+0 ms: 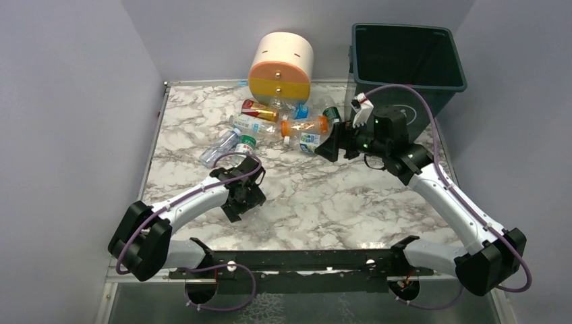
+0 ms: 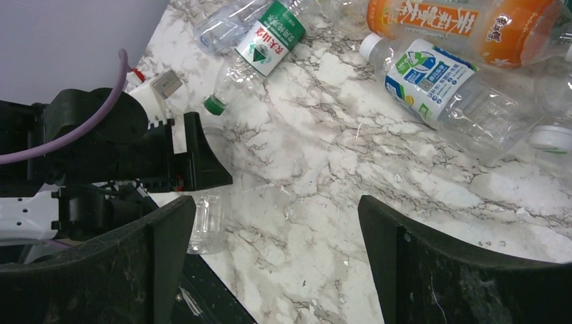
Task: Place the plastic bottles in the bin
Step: Pick up the plastic bottle at the center of the board.
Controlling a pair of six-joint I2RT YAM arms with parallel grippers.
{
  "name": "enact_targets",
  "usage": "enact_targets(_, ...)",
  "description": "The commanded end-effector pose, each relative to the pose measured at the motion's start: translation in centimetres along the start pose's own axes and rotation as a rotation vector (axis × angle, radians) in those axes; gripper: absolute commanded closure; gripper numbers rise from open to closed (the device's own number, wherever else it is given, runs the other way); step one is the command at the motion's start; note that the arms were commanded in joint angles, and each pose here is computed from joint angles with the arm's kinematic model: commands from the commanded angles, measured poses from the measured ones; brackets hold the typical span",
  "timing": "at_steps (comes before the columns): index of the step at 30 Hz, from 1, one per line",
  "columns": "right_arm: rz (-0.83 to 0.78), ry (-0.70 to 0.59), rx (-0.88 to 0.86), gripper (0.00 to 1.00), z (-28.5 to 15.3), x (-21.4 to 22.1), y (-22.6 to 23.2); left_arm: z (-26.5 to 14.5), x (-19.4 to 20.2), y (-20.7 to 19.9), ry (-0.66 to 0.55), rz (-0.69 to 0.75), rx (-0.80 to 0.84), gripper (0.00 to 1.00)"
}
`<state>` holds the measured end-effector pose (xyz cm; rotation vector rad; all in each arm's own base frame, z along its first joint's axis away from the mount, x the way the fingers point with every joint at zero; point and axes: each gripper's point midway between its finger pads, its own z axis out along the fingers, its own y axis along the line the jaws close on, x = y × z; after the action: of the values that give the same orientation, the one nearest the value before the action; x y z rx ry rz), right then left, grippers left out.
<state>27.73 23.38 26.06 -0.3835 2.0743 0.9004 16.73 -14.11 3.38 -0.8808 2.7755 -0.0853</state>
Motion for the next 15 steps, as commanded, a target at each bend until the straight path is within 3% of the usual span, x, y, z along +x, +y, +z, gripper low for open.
enact_targets(1, -0.001, -0.008, 0.004, 0.07, -0.5, 0.4, 0.2, 0.0, -0.9, -0.5, -0.043, -0.046, 0.010, 0.20)
enact_targets(9, 0.008, 0.013, 0.007, 0.07, -0.2, 1.3, -0.1, -2.3, -1.9, -2.3, -0.078, -0.037, 0.109, 0.41)
enact_targets(15, 0.017, 0.022, -0.002, 0.07, -0.1, 1.6, 0.0, -5.5, -3.6, -4.2, -0.148, -0.027, 0.227, 0.42)
